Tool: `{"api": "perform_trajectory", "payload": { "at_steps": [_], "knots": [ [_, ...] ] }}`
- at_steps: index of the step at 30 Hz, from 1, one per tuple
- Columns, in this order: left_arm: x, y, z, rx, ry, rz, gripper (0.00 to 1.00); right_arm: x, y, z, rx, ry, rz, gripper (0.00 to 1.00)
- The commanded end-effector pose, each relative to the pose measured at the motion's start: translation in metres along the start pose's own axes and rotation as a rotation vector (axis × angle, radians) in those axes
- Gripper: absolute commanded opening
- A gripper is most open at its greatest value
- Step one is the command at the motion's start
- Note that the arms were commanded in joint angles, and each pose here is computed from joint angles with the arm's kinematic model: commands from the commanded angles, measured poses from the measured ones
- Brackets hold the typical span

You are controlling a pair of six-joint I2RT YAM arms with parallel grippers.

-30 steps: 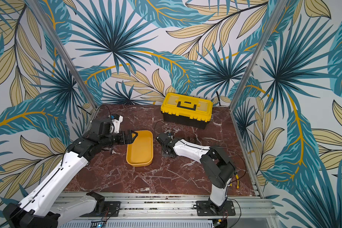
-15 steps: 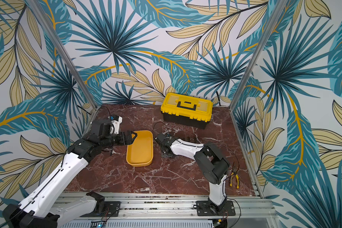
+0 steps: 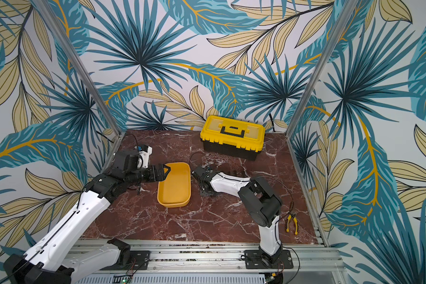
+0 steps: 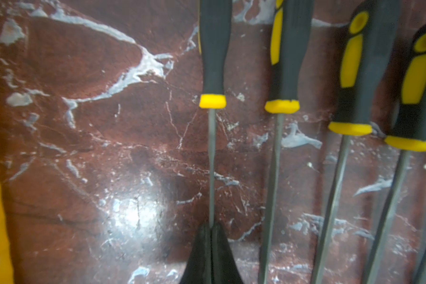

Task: Take the file tool out of the storage box
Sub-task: Place the file tool at the center of the board.

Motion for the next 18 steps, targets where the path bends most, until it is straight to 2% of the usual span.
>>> {"api": "perform_trajectory", "payload": {
  "at_steps": [1,4,6,11,15,18],
  "knots": [
    [0.004,0.001,0.004,-0.011,0.006,-0.013,1.00,0.005,-0.005,-0.002,0.035,0.019,0.021,0.00],
    [0.004,0.001,0.004,-0.011,0.007,-0.011,1.00,0.006,-0.006,-0.001,0.036,0.018,0.025,0.00],
    [0.004,0.001,0.004,-0.012,0.007,-0.012,1.00,0.007,-0.008,-0.002,0.039,0.017,0.028,0.06],
    [0.005,0.002,0.005,-0.021,0.004,-0.016,1.00,0.007,-0.007,-0.002,0.039,0.018,0.028,0.10],
    [0.004,0.004,0.006,-0.037,0.000,-0.027,1.00,0.003,-0.001,-0.001,0.025,0.017,0.020,0.19],
    [0.005,0.005,0.007,-0.046,-0.001,-0.028,1.00,-0.002,0.012,-0.002,0.016,0.019,0.000,0.23]
  ]
}}
Point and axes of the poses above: each gripper's point midway between its finger pads, its own y axis back along the fingers, its own z axis along the line the jaws close on, x = y × z, the point moved 9 cm from there along y, back along the fingers, and after that the axes turned 2 degrees about y, right-handed, at the moved point
